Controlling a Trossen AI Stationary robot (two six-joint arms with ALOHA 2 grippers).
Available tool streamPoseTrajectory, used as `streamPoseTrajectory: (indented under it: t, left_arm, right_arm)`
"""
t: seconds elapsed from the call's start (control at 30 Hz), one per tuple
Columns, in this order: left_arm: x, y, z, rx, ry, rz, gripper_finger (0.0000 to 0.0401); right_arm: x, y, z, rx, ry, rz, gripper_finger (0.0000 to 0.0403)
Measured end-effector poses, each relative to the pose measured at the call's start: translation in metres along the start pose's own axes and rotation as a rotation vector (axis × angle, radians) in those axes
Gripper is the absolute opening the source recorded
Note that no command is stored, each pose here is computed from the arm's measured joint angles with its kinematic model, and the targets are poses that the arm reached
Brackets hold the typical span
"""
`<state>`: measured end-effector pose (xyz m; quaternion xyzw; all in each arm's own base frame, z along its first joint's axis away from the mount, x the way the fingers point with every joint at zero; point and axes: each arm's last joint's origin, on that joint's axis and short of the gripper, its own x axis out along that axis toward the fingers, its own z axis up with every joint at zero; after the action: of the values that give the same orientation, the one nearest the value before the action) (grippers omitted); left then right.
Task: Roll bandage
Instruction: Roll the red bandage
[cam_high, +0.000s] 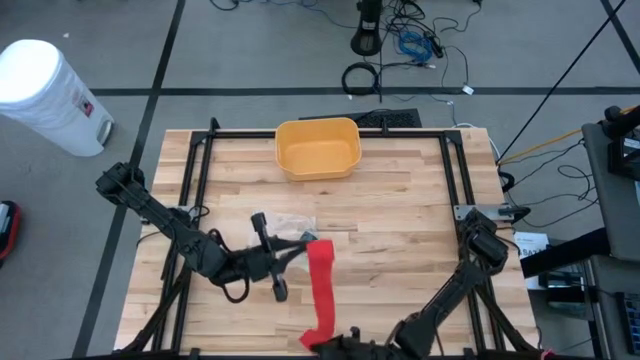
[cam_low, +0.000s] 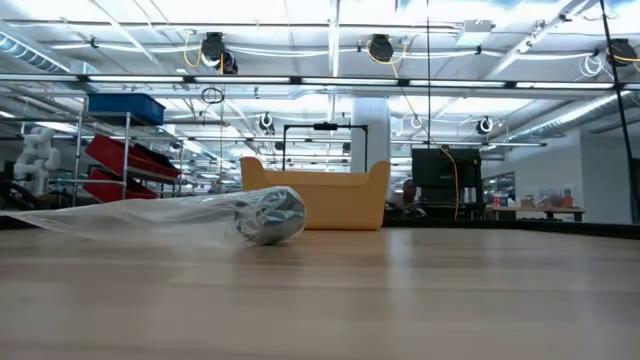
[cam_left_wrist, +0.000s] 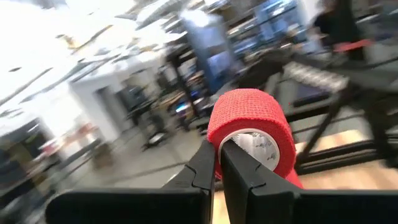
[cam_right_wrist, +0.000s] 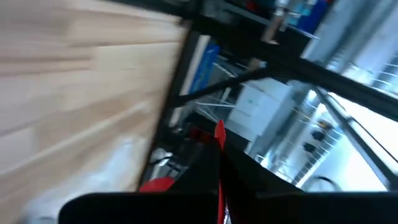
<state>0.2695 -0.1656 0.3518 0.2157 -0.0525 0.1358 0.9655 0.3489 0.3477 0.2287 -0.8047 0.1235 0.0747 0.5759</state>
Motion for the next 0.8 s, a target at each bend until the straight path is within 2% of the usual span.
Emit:
streamPoseTrajectory:
  t: [0.1, 0.27, 0.4, 0.53, 0.8]
  left_arm:
    - [0.001, 0.003, -0.002, -0.01, 0.058, 0.085, 0.002]
    - [0.001, 0.003, -0.003, 0.011, 0.066, 0.087, 0.002]
    - [0.0, 0.002, -0.003, 0.017, 0.071, 0.085, 0.002]
    - [-0.001, -0.001, -0.006, 0.058, 0.092, 0.059, 0.002]
    - [-0.002, -0.009, -0.014, 0.154, 0.094, -0.086, 0.002]
  right_arm:
    - [-0.011, -0.029, 0.001, 0.028, 0.012, -0.059, 0.0]
    - [-0.032, -0.073, -0.003, 0.047, 0.071, -0.138, 0.0]
    - [-0.047, -0.102, -0.011, -0.005, 0.158, -0.168, 0.0]
    - [-0.059, -0.13, -0.024, -0.005, 0.195, -0.202, 0.0]
    - [-0.086, -0.184, -0.058, 0.067, 0.215, -0.296, 0.0]
